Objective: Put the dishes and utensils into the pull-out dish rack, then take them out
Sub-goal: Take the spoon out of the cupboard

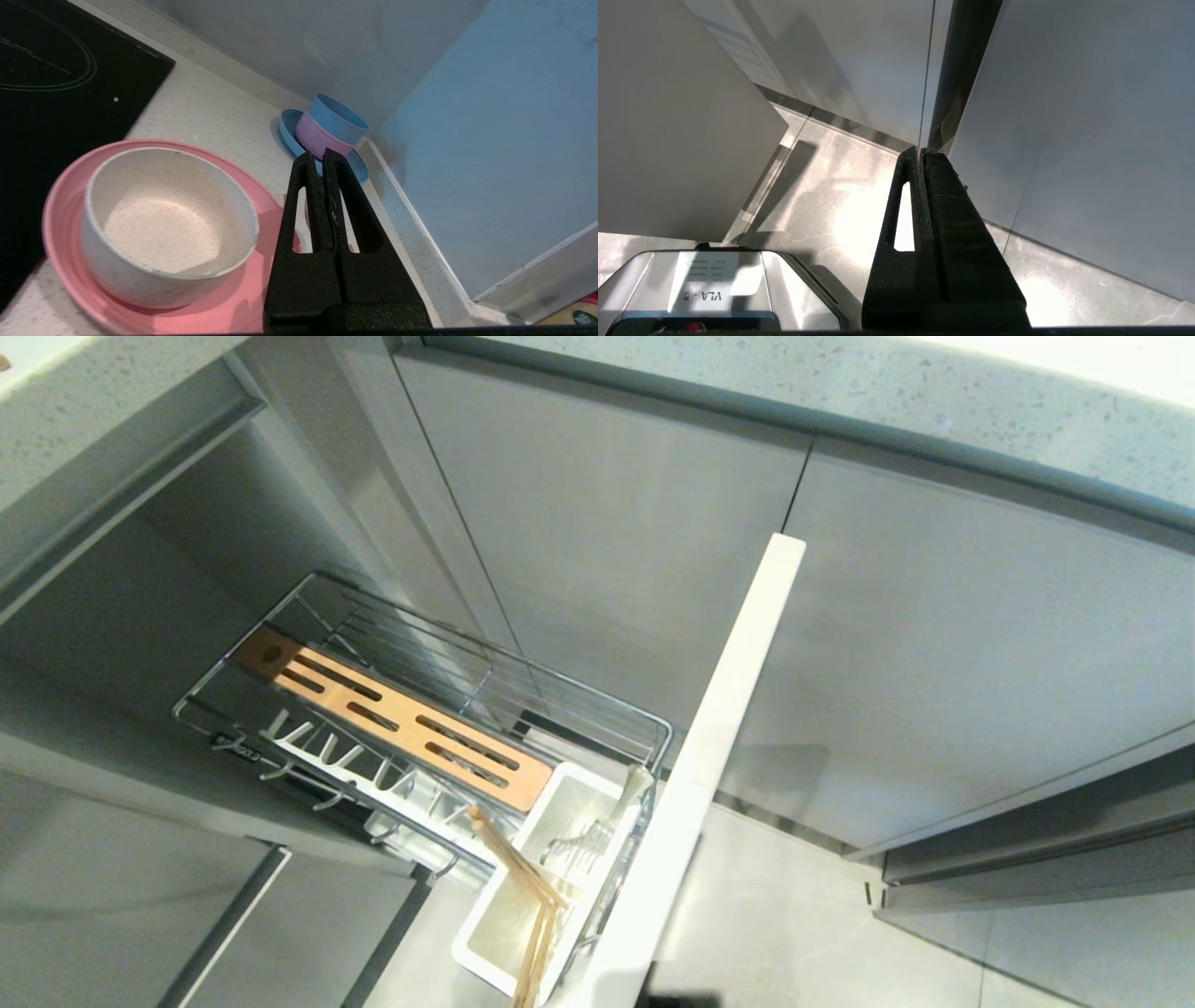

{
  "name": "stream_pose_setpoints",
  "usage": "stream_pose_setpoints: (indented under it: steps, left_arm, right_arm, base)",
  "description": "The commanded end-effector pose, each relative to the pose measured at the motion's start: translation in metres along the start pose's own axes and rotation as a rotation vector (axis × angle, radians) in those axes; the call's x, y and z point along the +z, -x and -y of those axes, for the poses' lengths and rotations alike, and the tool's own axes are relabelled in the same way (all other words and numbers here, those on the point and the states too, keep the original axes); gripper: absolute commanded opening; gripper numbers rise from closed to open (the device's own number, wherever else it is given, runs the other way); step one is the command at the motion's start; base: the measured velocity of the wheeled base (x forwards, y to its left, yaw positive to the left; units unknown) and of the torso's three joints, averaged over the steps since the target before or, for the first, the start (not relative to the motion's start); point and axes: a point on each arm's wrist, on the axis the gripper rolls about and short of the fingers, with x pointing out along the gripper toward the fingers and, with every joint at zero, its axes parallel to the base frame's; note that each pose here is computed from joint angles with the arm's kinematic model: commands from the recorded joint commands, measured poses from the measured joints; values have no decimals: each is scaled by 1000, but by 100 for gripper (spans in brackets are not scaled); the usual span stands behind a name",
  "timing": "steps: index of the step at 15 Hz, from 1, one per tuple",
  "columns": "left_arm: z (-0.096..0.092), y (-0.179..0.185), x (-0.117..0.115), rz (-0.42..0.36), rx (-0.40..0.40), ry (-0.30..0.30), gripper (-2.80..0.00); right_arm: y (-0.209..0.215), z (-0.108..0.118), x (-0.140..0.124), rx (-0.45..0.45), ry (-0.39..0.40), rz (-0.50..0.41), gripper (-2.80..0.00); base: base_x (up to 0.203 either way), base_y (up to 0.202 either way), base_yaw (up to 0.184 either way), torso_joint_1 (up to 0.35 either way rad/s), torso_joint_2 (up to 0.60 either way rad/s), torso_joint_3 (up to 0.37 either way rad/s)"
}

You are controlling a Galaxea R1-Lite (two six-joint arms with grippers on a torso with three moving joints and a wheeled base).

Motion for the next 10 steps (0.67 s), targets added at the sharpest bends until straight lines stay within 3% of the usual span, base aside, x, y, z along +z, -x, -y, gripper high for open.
stream_pose_setpoints:
  steps: [1,4,7,10]
  left_arm:
    - [-12,6,-3,36,9,1,-280]
    - [-20,9,-6,103,-9,0,-280]
    - [-32,14,-14,120,-75,0,-280]
    - [-45,16,-25,119,-79,-5,-280]
  right_arm:
    - [0,0,0,1,1,-2,-280]
    - [0,0,0,1,0,-2,-280]
    - [0,0,0,1,0,-2,-280]
    - [0,0,0,1,0,-2,-280]
  base:
    - [0,0,0,0,0,0]
    - [0,0,0,0,0,0]
    - [0,0,0,0,0,0]
    - [0,0,0,0,0,0]
